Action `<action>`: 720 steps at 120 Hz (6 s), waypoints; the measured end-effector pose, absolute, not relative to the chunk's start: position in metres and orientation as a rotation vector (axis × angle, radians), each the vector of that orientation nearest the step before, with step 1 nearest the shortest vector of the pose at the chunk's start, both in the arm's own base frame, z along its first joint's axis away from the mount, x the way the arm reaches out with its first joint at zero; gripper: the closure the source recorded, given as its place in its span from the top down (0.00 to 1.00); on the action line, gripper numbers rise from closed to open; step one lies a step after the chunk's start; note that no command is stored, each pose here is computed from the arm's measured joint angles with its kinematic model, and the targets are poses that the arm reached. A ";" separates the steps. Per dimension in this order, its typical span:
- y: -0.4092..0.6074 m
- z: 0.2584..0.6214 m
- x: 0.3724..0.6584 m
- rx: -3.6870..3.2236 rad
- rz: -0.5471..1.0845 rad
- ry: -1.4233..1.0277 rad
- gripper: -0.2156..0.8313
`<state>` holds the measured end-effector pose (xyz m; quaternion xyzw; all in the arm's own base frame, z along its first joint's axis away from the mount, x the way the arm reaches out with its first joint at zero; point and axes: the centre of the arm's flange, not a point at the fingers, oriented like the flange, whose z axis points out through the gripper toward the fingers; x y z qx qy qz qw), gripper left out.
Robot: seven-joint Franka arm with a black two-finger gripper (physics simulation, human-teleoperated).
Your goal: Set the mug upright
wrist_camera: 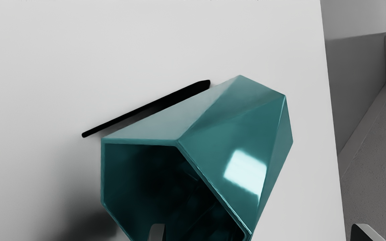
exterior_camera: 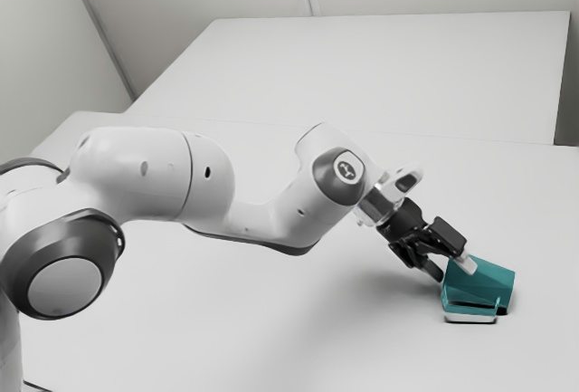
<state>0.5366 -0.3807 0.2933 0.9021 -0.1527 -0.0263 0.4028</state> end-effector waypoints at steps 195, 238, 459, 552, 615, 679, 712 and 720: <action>-0.397 0.260 0.530 2.178 0.013 -0.264 0.38; -0.404 0.278 0.533 2.141 0.038 -0.240 0.14; -0.033 0.385 0.522 3.202 -0.114 -0.349 0.04; -0.056 0.349 0.500 3.194 0.182 -0.372 0.05; -0.059 0.338 0.499 3.185 0.224 -0.347 0.06; -0.059 0.343 0.500 3.176 0.245 -0.353 0.31; -0.061 0.355 0.498 3.173 0.273 -0.363 0.44; -0.063 0.360 0.498 3.171 0.286 -0.368 0.48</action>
